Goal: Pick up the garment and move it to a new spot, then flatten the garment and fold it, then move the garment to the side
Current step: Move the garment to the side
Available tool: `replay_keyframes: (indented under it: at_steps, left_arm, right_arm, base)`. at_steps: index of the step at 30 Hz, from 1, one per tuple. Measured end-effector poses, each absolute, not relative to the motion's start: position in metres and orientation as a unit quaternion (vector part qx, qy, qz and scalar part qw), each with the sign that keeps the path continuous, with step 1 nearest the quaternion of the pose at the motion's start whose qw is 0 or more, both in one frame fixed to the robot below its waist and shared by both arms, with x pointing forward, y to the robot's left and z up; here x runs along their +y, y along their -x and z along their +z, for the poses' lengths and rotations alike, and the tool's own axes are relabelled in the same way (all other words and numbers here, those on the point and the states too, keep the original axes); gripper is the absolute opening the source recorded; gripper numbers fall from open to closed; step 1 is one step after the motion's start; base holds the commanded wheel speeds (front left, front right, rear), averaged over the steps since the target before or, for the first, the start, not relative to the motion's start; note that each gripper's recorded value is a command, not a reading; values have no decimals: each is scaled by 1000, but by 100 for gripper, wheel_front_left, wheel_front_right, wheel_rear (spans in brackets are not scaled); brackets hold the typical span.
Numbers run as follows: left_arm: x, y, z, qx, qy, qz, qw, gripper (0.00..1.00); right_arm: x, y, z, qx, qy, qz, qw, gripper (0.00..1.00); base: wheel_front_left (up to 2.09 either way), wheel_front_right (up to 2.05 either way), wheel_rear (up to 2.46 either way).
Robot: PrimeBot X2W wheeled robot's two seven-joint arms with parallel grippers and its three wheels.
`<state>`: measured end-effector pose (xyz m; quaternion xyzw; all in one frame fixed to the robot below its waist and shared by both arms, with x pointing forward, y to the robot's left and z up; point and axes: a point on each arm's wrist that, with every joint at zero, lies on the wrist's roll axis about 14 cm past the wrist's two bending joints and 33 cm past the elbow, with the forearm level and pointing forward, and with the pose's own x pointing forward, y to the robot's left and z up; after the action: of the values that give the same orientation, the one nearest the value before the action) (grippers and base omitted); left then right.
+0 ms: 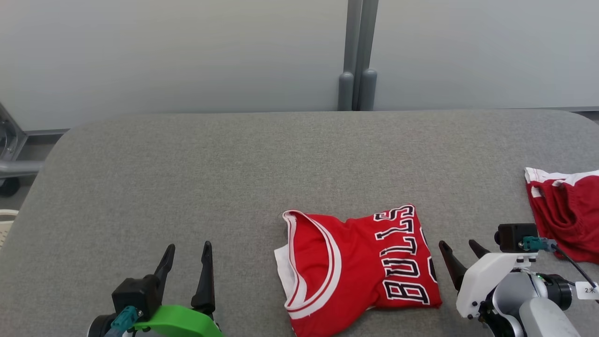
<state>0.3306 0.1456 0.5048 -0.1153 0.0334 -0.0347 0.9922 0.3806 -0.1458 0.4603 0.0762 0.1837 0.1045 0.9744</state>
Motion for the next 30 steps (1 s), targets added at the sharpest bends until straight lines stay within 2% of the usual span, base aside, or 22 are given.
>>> replay_keyframes:
  at_steps: [12,21,22,24,25,30]
  left_arm:
    - [173,-321,500,35,116,13,992,100]
    - [191,-314,496,39,115,43,992,100]
    - [192,-314,495,40,115,44,992,100]
    - [193,-314,495,39,114,45,992,100]
    - [193,-315,496,39,113,45,992,100]
    - [189,-318,497,38,112,39,992,100]
  right_arm:
    - [-125,-392,420,293,-95,137,942,100]
    - [-101,-396,396,347,-128,155,916,100]
    - [-100,-398,395,347,-129,157,916,59]
    - [-97,-399,395,346,-129,161,915,13]
    - [-97,-400,397,343,-128,162,916,0]
    - [-102,-405,405,319,-131,161,925,0]
  base:
    - [0,0,0]
    - [0,0,0]
    - [0,0,0]
    - [0,0,0]
    - [0,0,0]
    - [0,0,0]
